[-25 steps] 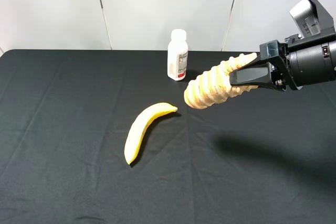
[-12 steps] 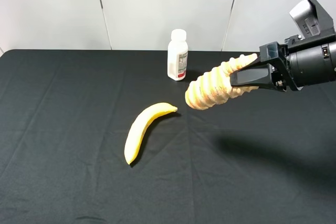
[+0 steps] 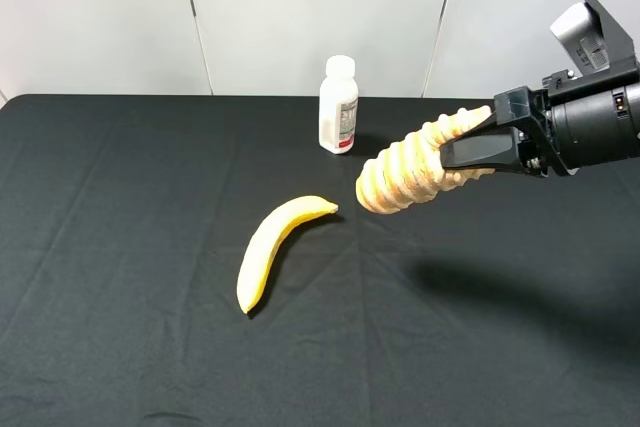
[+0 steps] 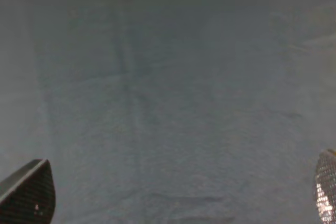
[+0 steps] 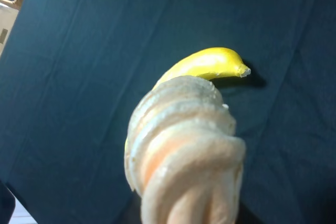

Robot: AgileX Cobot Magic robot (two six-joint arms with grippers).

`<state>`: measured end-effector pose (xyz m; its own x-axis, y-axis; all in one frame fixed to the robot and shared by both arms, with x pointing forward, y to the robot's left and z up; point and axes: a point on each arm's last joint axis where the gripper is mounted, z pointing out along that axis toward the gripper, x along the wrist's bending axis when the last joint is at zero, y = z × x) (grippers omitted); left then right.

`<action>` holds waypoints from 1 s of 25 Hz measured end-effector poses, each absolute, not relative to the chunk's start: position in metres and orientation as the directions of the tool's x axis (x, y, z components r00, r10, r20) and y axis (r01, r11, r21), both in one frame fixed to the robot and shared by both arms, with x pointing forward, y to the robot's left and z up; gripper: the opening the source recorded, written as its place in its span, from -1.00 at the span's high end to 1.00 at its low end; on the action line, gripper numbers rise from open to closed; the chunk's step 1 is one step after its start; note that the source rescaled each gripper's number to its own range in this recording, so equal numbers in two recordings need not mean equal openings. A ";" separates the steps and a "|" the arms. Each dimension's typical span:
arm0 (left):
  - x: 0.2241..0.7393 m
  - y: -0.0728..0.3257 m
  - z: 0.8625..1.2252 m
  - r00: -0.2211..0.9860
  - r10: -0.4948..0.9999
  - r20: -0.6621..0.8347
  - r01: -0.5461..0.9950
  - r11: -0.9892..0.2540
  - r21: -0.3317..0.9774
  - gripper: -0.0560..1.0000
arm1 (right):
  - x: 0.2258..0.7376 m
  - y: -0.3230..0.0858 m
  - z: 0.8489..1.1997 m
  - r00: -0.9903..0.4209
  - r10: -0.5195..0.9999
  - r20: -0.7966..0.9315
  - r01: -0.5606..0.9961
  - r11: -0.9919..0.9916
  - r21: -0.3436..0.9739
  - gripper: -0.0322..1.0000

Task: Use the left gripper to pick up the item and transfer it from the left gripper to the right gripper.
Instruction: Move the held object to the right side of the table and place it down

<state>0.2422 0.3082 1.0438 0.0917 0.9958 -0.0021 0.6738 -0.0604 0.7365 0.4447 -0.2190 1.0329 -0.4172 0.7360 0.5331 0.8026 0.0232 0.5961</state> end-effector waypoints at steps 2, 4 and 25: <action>0.242 0.308 1.044 0.040 0.999 -0.002 0.676 -0.025 0.736 -0.97 | 0.445 -0.219 1.033 -0.417 0.736 0.533 0.803 0.023 0.596 0.91; 0.241 0.308 1.044 -0.006 1.000 -0.002 0.676 0.006 0.736 -0.97 | 0.445 -0.219 1.033 -0.418 0.736 0.533 0.803 0.024 0.596 0.91; 0.223 0.308 1.043 -0.116 0.993 -0.018 0.583 0.083 0.808 -0.97 | 0.470 -0.220 1.032 -0.254 0.781 0.571 0.900 -0.025 0.435 0.91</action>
<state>0.2229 0.3083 1.0426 -0.1164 0.9930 -0.0177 0.5831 0.0827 0.8082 0.4699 -0.2200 1.0322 -0.2539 0.7809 0.5707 0.9000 -0.0254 0.4352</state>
